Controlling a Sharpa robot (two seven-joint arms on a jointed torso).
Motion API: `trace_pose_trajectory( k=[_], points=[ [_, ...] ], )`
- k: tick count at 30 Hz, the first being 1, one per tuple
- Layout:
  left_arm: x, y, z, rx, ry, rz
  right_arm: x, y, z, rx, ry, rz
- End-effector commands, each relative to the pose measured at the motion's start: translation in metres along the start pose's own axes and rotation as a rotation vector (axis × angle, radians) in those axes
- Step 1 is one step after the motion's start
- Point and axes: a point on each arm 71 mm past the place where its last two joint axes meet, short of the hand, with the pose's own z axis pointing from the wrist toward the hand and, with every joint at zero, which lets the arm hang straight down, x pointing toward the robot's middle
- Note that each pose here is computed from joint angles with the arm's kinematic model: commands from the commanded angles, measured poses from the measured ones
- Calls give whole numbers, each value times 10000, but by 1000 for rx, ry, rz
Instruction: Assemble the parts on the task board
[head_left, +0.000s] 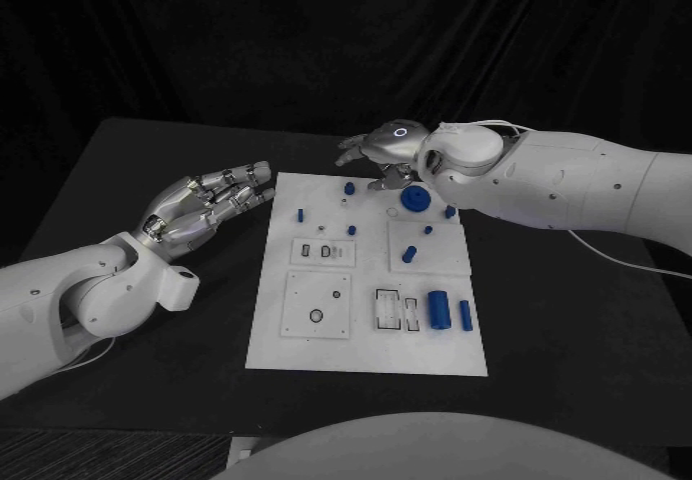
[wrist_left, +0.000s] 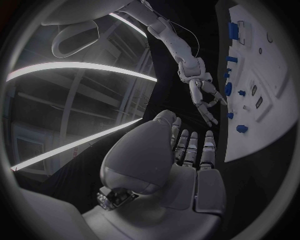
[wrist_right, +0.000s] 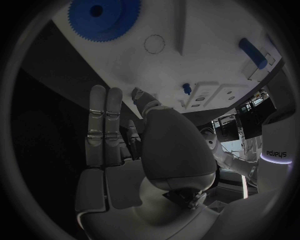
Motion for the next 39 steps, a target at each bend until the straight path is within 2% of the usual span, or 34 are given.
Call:
trace_pose_trajectory(
  k=[1,4,8,12,14,19,28,39],
  points=[
    [17,-15,-5,7,15,-10,-228,-64,-135,29,-183,22],
    [4,-19,-22,6,10,-8,-324,-126,-294,41,-217,31],
    [-7,-22,-34,5,6,-6,-369,-216,-481,67,-223,40],
    [-4,-21,-30,6,8,-7,-343,-315,-627,108,-186,48],
    [-1,-18,-26,6,10,-9,-287,-375,-705,141,-146,55],
    [0,-14,-24,5,13,-11,-147,-455,-823,197,-89,69],
    [-4,-8,-27,3,14,-13,84,-529,-922,255,-15,84],
    [1,-2,-22,4,18,-16,254,-526,-955,269,30,95]
  ],
)
